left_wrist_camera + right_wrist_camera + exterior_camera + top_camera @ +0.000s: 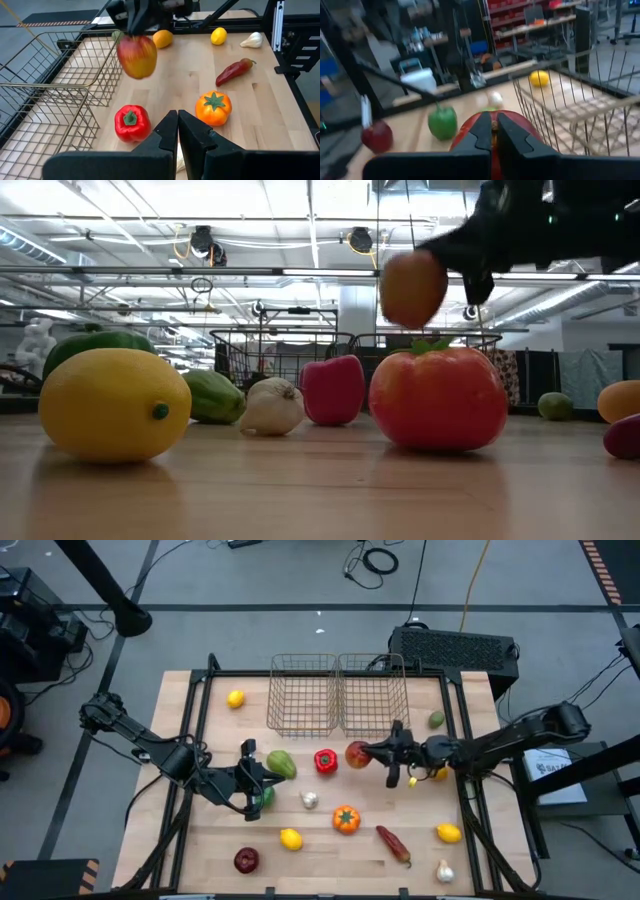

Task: Sort produce into baskets
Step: Put the top apple into the right mesh basket

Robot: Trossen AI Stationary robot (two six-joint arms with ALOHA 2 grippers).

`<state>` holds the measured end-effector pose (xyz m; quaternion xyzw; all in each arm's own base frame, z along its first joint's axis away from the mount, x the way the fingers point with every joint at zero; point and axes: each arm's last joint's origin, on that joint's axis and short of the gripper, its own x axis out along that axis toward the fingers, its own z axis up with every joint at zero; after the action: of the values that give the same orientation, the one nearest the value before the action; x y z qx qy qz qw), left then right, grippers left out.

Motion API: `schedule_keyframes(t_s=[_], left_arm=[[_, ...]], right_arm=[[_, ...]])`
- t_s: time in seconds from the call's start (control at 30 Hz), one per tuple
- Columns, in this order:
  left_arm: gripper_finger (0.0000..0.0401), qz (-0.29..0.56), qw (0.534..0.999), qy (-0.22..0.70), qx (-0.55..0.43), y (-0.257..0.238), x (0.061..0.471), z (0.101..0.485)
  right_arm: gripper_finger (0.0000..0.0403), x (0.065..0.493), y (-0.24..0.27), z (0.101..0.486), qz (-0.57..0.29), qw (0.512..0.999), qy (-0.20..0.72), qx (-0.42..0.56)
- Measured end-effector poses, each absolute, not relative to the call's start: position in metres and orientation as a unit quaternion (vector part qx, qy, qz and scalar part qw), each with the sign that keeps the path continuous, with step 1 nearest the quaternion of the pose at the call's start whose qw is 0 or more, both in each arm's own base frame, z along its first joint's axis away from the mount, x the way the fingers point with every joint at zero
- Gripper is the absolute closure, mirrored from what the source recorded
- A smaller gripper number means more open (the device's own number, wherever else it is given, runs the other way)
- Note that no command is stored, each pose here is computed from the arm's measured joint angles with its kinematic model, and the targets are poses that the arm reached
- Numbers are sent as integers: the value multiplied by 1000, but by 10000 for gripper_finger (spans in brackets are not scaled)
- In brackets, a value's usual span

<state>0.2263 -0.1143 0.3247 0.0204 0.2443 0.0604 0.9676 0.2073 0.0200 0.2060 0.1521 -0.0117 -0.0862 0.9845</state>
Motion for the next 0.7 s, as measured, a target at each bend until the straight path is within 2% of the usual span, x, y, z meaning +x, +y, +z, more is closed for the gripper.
schedule_keyframes(t_s=[0.17, 0.27, 0.5, 0.7], left_arm=[[379, 60, 969, 241, 18, -115, 227, 325], [379, 60, 969, 239, 16, -115, 227, 326], [379, 68, 971, 230, 14, -114, 228, 327], [379, 68, 971, 230, 15, -115, 228, 327]], right_arm=[[399, 205, 20, 241, -79, 983, -61, 153], [399, 207, 20, 266, -80, 987, -60, 129], [399, 211, 20, 309, -93, 991, 40, 90], [399, 209, 20, 314, -94, 990, 71, 76]])
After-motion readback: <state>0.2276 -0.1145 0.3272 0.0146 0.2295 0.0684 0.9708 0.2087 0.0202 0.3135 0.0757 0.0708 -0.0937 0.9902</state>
